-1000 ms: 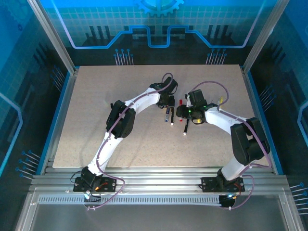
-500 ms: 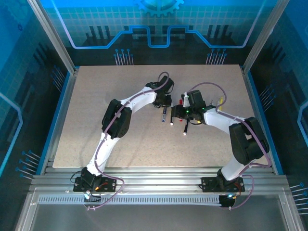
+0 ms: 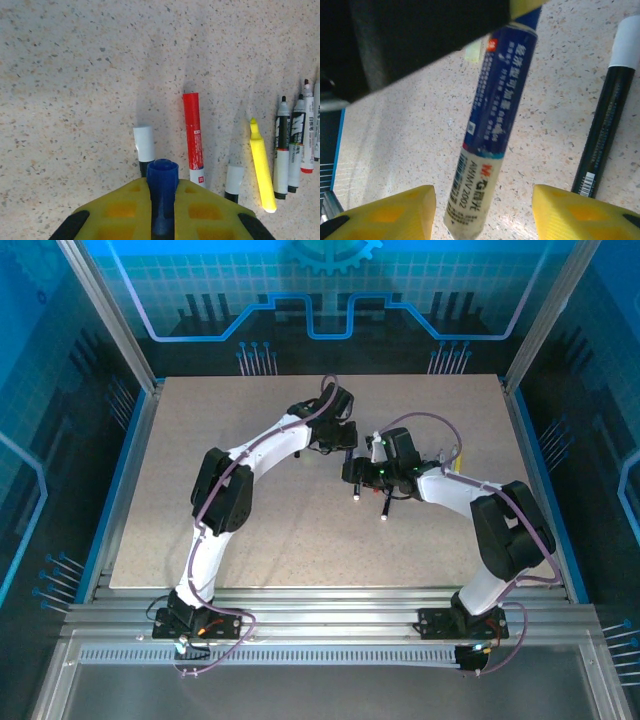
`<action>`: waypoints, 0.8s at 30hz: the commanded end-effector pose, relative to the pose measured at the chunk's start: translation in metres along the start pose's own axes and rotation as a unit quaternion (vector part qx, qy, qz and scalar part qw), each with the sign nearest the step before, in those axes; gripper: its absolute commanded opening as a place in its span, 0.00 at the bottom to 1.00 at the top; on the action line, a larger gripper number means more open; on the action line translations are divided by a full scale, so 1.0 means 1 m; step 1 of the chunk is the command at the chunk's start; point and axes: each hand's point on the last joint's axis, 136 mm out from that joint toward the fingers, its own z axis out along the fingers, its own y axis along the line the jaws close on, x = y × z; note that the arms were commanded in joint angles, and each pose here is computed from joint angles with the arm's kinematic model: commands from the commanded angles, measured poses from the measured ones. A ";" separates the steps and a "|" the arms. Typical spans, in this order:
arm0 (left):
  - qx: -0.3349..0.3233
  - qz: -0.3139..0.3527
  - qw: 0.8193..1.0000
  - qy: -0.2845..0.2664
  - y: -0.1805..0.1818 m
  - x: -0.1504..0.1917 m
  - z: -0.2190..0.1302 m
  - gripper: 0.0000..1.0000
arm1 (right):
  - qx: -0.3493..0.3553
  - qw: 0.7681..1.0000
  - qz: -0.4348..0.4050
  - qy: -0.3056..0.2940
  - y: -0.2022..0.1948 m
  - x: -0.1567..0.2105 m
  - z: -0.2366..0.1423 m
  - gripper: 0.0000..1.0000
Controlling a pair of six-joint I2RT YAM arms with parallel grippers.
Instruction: Open the pen caps
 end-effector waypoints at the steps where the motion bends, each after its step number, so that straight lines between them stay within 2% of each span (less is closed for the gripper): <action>1: 0.039 -0.008 0.999 -0.007 -0.020 -0.003 -0.021 0.00 | -0.018 1.000 0.005 0.005 0.008 0.000 0.007 0.54; 5: 0.043 -0.006 0.999 -0.005 -0.022 0.000 -0.022 0.00 | -0.017 1.000 0.013 0.006 0.007 -0.003 0.013 0.48; 7: 0.043 -0.007 0.999 -0.006 -0.021 0.000 -0.022 0.00 | -0.019 1.000 0.018 0.007 0.007 -0.004 0.016 0.37; 9: 0.044 -0.006 0.999 -0.005 -0.022 0.001 -0.022 0.00 | -0.019 1.000 0.020 0.005 0.006 -0.006 0.017 0.31; 12: 0.043 -0.006 0.999 -0.002 -0.021 0.003 -0.021 0.00 | -0.013 1.000 0.025 0.000 0.004 -0.008 0.017 0.04; 13: 0.040 -0.005 0.999 -0.002 -0.019 0.004 -0.020 0.00 | -0.015 1.000 0.022 -0.001 0.004 -0.008 0.016 0.00; 16: 0.019 -0.007 1.000 -0.004 -0.010 0.004 -0.018 0.02 | -0.020 1.000 0.016 -0.002 0.006 -0.005 0.013 0.00; 19: 0.007 -0.009 1.000 -0.009 -0.004 0.003 -0.017 0.22 | -0.028 1.000 0.012 -0.001 0.008 -0.001 0.010 0.00; 24: 0.003 -0.010 1.000 -0.007 -0.002 0.003 -0.011 0.26 | -0.035 0.999 0.008 0.000 0.011 0.002 0.007 0.00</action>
